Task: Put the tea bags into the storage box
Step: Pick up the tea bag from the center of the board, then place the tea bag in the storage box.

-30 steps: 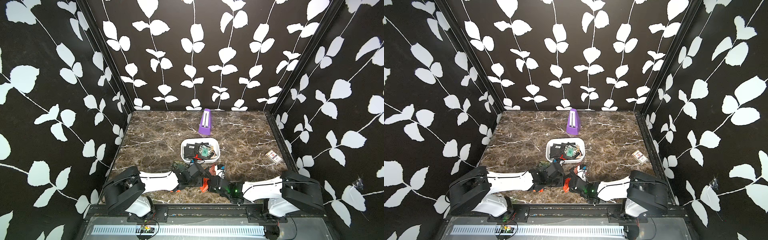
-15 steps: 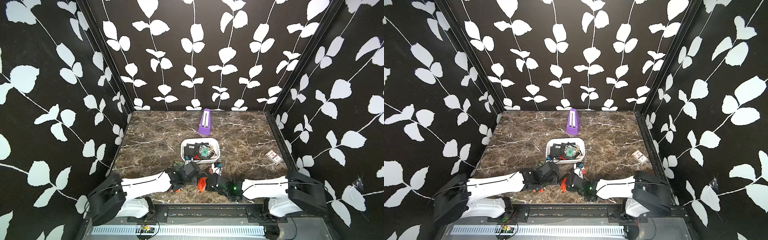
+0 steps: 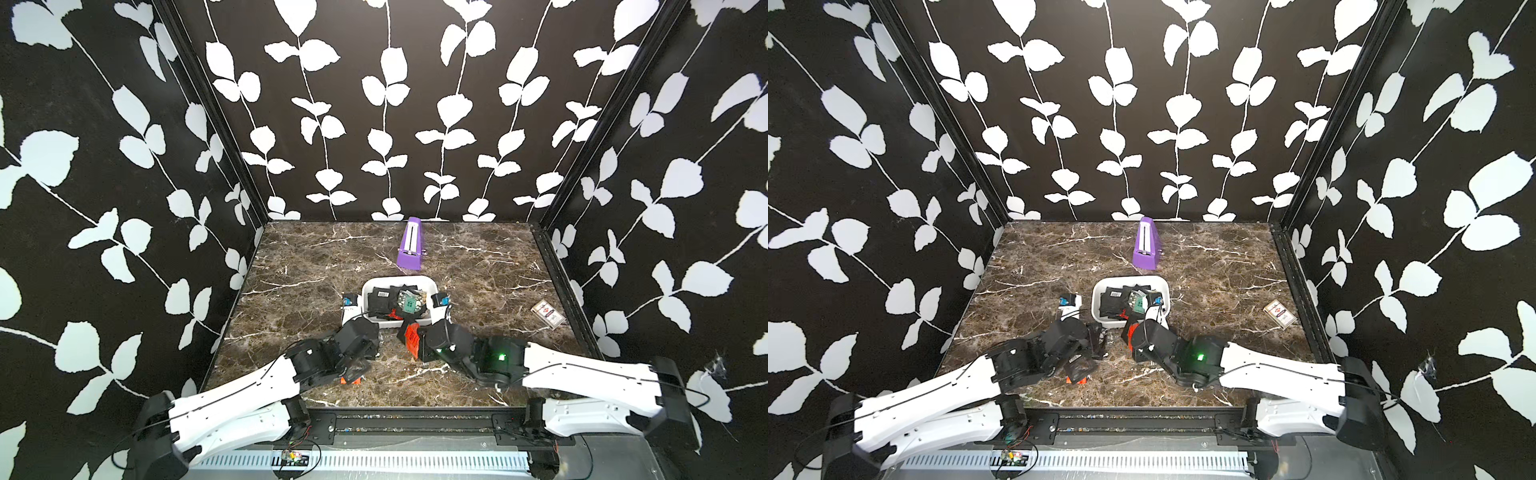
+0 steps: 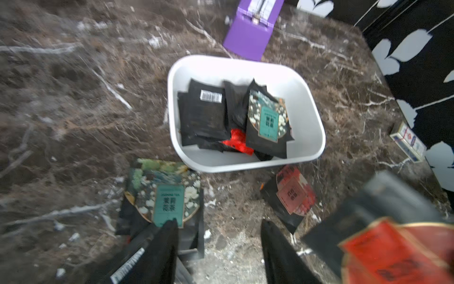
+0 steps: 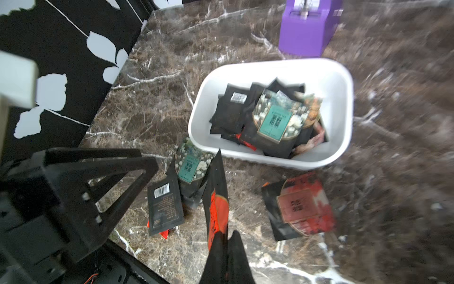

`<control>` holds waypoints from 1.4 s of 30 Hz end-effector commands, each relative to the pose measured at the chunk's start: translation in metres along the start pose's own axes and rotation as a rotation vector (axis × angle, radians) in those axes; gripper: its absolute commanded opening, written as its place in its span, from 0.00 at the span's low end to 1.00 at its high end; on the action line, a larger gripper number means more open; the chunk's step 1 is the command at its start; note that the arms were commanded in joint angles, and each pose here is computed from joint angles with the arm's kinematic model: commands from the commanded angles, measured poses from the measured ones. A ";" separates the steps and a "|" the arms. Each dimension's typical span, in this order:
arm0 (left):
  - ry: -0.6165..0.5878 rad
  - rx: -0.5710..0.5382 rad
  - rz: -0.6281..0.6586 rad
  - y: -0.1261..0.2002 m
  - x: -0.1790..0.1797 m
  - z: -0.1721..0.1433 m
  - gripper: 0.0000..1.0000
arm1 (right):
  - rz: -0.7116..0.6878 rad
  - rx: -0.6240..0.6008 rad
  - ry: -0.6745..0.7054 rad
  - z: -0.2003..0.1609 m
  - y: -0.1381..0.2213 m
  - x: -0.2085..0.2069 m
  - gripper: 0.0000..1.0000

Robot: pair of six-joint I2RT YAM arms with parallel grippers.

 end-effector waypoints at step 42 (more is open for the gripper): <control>0.144 0.119 0.016 -0.017 0.034 -0.077 0.60 | -0.168 0.060 -0.055 0.082 -0.163 -0.035 0.00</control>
Point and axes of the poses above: each gripper's point midway between its finger pads, its own y axis back along the fingers, its own x axis along the line the jaws close on, z = x × y, the point moved 5 cm from there along y, back along the fingers, and after that the axes turned 13 degrees about -y, right-handed, at the moved point
